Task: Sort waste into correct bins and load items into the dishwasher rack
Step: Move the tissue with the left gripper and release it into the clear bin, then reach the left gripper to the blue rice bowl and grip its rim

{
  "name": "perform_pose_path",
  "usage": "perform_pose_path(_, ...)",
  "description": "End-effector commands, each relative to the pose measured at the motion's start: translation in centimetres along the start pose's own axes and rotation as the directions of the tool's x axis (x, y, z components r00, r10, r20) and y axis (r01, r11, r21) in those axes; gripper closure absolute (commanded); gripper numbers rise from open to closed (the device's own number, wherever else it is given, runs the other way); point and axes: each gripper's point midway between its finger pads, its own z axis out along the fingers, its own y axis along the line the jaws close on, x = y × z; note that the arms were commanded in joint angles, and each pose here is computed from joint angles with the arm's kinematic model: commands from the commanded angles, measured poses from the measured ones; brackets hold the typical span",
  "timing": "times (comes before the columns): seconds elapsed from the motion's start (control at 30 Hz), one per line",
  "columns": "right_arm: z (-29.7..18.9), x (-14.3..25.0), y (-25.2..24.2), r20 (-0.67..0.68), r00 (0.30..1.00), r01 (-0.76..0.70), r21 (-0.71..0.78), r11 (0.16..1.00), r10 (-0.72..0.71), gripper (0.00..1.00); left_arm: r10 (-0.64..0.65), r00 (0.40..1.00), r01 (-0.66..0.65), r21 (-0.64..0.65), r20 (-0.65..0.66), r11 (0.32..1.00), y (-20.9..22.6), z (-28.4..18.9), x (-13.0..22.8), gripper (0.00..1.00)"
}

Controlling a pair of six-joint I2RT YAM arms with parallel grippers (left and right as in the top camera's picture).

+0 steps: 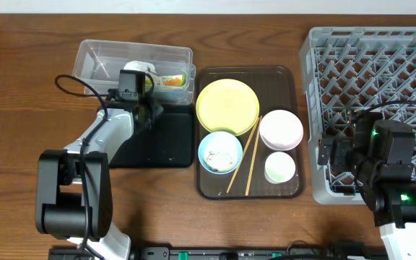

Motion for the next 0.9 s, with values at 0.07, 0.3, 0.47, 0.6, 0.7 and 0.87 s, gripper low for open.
perform_pose_path(0.07, -0.4, -0.7, 0.4, 0.02, 1.0, 0.016, -0.014, 1.0, -0.016, 0.01, 0.087, 0.996, -0.087, 0.044, 0.012, 0.995, -1.1, -2.0, -0.3, 0.72)
perform_pose_path(0.3, -0.4, -0.7, 0.4, 0.02, 1.0, 0.016, -0.014, 1.0, -0.016, 0.01, 0.204, 0.978, -0.208, 0.118, 0.045, 0.971, -2.9, -7.5, 0.4, 0.76)
perform_pose_path(0.47, -0.4, -0.7, 0.4, 0.02, 1.0, 0.016, -0.014, 1.0, -0.016, 0.01, 0.454, 0.886, -0.464, 0.214, 0.1, 0.859, -6.5, -10.5, 3.2, 0.67)
perform_pose_path(0.6, -0.4, -0.7, 0.4, 0.02, 1.0, 0.016, -0.014, 1.0, -0.016, 0.01, 0.618, 0.784, -0.613, 0.25, 0.067, 0.75, -8.4, -10.4, 8.0, 0.64)
perform_pose_path(0.7, -0.4, -0.7, 0.4, 0.02, 1.0, 0.016, -0.014, 1.0, -0.016, 0.01, 0.691, 0.722, -0.668, 0.279, 0.023, 0.689, -9.5, -9.8, 11.9, 0.64)
perform_pose_path(0.87, -0.4, -0.7, 0.4, 0.02, 1.0, 0.016, -0.014, 1.0, -0.016, 0.01, 0.788, 0.613, -0.738, 0.318, -0.053, 0.595, -10.2, -8.0, 18.1, 0.63)
